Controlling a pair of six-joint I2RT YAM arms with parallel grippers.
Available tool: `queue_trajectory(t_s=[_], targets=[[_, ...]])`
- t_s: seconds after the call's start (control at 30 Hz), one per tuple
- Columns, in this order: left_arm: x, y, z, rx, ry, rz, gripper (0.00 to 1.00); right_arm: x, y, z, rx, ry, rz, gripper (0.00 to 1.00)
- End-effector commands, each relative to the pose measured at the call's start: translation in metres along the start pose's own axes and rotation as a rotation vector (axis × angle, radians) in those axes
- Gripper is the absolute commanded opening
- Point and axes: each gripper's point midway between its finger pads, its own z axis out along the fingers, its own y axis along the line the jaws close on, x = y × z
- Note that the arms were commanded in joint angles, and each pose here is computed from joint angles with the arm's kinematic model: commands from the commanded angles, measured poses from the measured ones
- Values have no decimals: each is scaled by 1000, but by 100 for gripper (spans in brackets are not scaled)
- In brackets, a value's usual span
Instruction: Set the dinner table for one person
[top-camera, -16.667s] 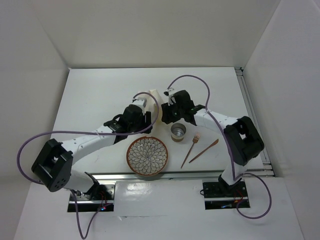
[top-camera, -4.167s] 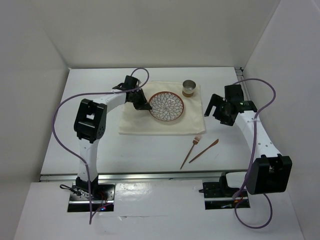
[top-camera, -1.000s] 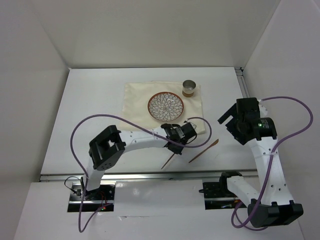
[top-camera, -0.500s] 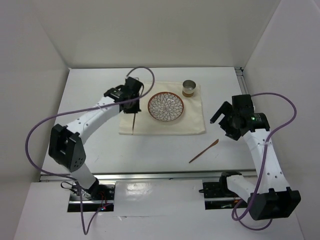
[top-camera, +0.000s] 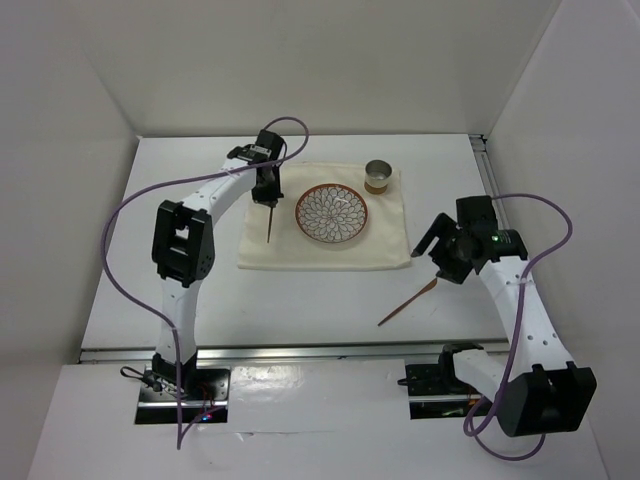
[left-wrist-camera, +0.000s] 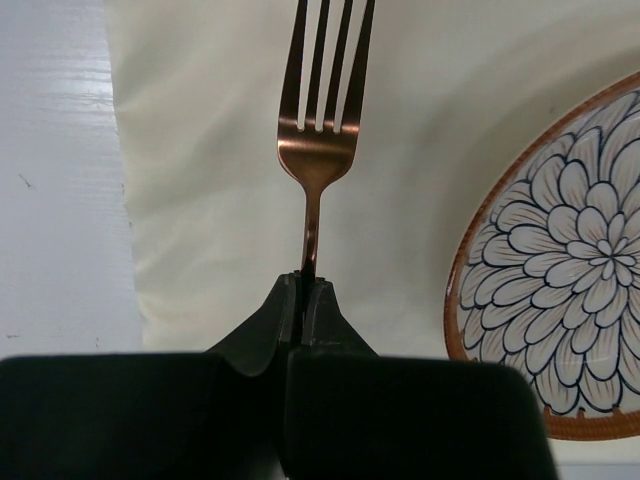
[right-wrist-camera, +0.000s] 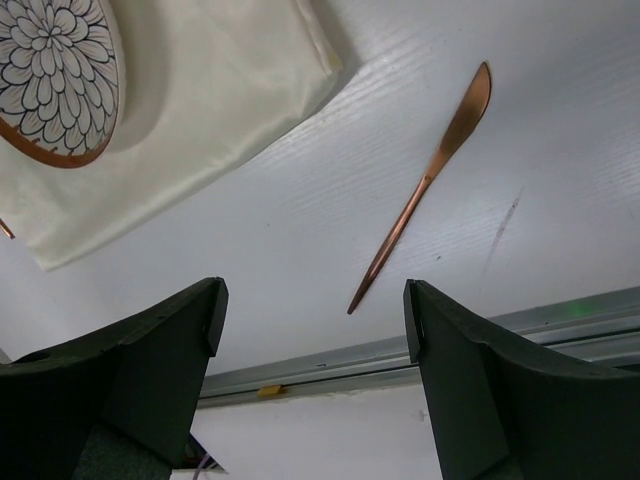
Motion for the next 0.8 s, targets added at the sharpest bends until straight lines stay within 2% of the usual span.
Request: queue_trajectory(t_s=[0.0,0.17,0.27,0.43,0.5,0.53,0.57,0.6,0.67,0.77], targets=[[-5,-2,2,27,1,19,0,-3,6,2,-30,-27,15,83],[-9,-3,20,12,-19,5,0,10,4,13,-42,31,27,85],[2,-1,37,-6,23,11,0,15,1,18,-29,59,30,85],[14,5,47,-29,49,5,0,21,-7,28,-1,73,54,85],[15,4,49,-45,26,13,2,29,-5,34,-20,107,65,85],[15,1,46,-46,10,21,8,32,-8,37,-6,122,67,85],[14,3,46,-59,5,21,20,37,-9,40,-13,139,83,85],[14,3,46,-59,5,21,25,39,-7,42,-22,146,94,85],[10,6,41,-76,-6,21,42,46,-8,46,-31,168,105,84],[-6,2,20,-70,-64,31,45,57,-13,54,-28,192,99,83]])
